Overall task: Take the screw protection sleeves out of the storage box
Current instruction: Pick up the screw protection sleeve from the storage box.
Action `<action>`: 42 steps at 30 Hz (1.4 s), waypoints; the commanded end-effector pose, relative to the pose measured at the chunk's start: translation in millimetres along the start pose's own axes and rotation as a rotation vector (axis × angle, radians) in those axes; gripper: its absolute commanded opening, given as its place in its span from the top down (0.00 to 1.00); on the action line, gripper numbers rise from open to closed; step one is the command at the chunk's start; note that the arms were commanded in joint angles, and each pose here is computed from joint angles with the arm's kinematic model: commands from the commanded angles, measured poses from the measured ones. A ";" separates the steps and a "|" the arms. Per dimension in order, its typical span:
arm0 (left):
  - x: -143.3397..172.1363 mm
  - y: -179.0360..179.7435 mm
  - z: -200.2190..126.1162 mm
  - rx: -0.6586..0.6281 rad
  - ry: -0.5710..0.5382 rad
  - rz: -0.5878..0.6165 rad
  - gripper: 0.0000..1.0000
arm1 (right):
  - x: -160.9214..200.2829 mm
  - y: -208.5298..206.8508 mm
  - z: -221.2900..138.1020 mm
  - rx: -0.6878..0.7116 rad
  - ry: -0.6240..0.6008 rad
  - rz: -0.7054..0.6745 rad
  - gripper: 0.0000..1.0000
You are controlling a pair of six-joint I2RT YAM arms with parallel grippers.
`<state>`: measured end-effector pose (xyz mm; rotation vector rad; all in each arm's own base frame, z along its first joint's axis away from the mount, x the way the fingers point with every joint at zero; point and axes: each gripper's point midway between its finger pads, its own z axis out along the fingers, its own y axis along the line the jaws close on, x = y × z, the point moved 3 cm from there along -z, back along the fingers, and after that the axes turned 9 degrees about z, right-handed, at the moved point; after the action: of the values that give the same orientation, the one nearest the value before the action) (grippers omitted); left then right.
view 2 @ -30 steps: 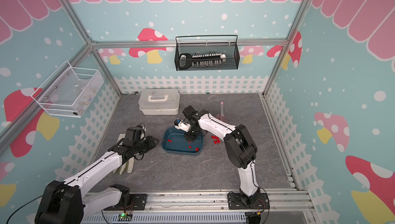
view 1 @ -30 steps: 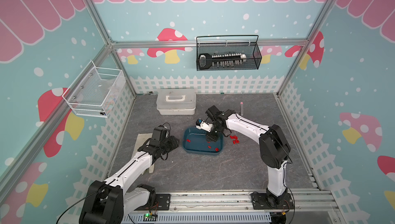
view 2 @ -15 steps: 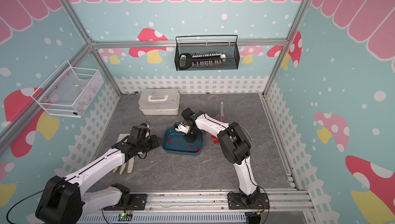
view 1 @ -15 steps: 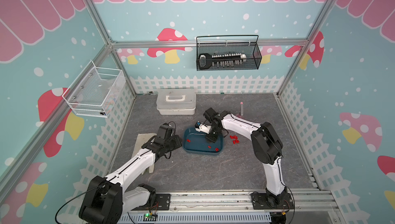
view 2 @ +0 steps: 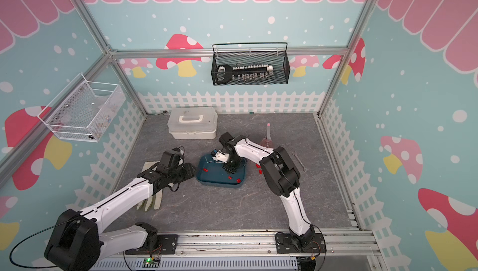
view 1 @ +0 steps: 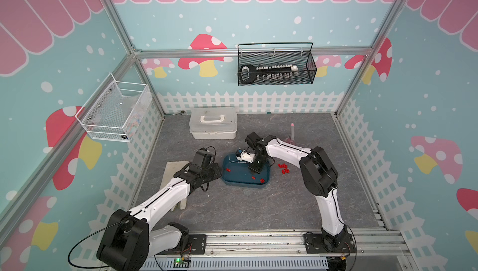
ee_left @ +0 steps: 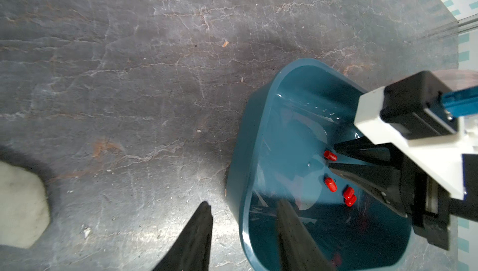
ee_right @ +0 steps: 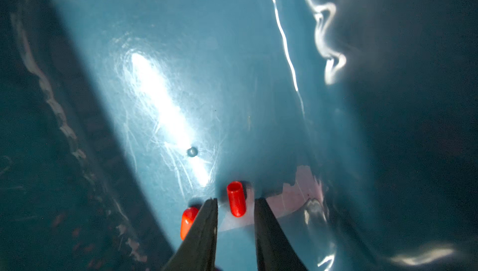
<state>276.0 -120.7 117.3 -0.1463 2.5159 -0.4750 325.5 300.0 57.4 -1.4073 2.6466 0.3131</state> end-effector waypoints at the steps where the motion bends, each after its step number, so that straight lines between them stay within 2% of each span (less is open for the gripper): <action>1: -7.2 -3.6 -3.1 -0.008 -0.016 0.021 0.57 | 1.0 1.4 9.1 -0.003 0.031 -0.011 0.72; 10: -7.1 -5.2 -4.1 -0.010 -0.018 0.029 0.57 | 0.4 0.3 15.8 -0.006 0.038 -0.005 0.80; 17: -6.9 -6.0 -4.5 -0.013 -0.019 0.033 0.57 | -6.8 1.6 5.0 -0.003 -0.002 0.012 0.86; 31: -7.2 -6.5 -6.6 -0.012 -0.028 0.036 0.57 | -17.4 5.3 -42.6 -0.013 -0.109 0.072 0.86; 42: -7.3 -6.6 -7.3 -0.011 -0.032 0.037 0.57 | -9.8 -5.3 -71.4 -0.022 -0.164 0.166 0.87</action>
<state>274.3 -122.9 118.1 -0.1282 2.5193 -0.4513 339.3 295.7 115.3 -1.1737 2.6154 0.4232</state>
